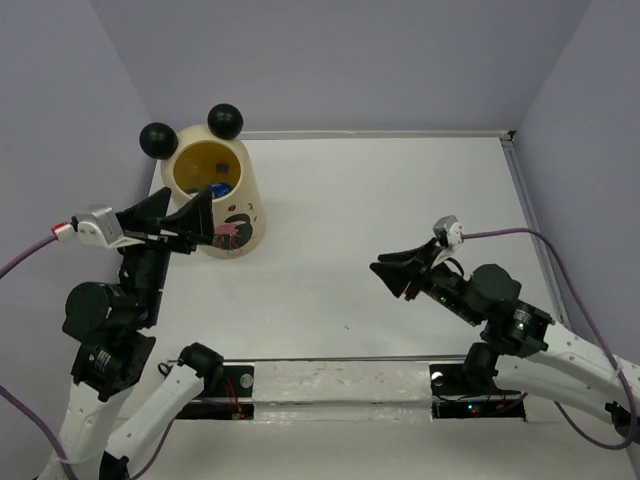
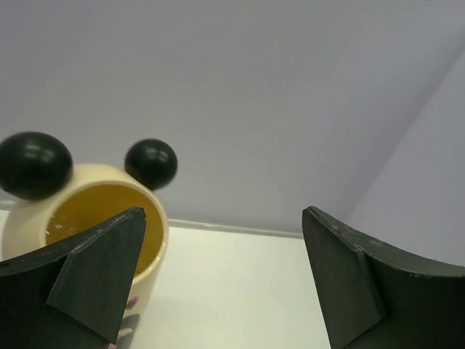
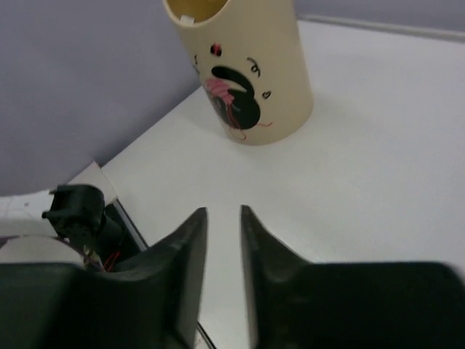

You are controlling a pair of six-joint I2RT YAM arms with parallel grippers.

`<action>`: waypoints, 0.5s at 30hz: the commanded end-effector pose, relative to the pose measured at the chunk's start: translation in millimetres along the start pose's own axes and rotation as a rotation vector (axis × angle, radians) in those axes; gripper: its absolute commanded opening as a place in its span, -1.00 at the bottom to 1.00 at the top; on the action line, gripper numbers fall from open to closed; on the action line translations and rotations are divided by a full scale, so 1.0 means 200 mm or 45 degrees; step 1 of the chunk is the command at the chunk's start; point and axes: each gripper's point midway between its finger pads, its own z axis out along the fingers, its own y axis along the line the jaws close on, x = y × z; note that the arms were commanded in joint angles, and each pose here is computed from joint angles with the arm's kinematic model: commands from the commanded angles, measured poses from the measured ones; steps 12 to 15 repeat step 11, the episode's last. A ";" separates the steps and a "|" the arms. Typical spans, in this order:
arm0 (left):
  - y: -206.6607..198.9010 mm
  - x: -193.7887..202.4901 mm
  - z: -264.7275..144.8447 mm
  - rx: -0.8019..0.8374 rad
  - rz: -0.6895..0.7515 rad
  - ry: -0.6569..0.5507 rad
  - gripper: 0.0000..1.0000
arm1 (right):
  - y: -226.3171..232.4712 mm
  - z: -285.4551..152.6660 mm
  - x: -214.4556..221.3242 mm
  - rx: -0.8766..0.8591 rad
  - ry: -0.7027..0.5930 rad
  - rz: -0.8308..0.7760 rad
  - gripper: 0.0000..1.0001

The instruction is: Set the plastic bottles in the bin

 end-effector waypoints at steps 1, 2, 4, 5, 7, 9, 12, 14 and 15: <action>-0.10 0.29 -0.15 0.225 -0.071 0.233 0.98 | -0.18 -0.20 -0.29 0.269 -0.246 -0.020 0.25; -0.08 0.32 -0.19 0.230 -0.078 0.247 0.98 | -0.24 -0.24 -0.31 0.350 -0.277 -0.015 0.90; -0.07 0.36 -0.22 0.229 -0.091 0.265 0.98 | -0.28 -0.31 -0.35 0.403 -0.337 -0.003 0.99; -0.05 0.41 -0.23 0.216 -0.089 0.285 0.98 | -0.30 -0.32 -0.35 0.427 -0.342 -0.010 0.99; -0.03 0.42 -0.27 0.213 -0.097 0.273 0.98 | -0.36 -0.33 -0.35 0.519 -0.360 -0.009 0.99; -0.01 0.42 -0.29 0.221 -0.094 0.241 0.98 | -0.44 -0.33 -0.33 0.643 -0.363 0.003 1.00; -0.01 0.41 -0.30 0.217 -0.107 0.214 0.98 | -0.46 -0.31 -0.32 0.690 -0.339 -0.001 0.99; -0.01 0.41 -0.30 0.217 -0.107 0.214 0.98 | -0.46 -0.31 -0.32 0.690 -0.339 -0.001 0.99; -0.01 0.41 -0.30 0.217 -0.107 0.214 0.98 | -0.46 -0.31 -0.32 0.690 -0.339 -0.001 0.99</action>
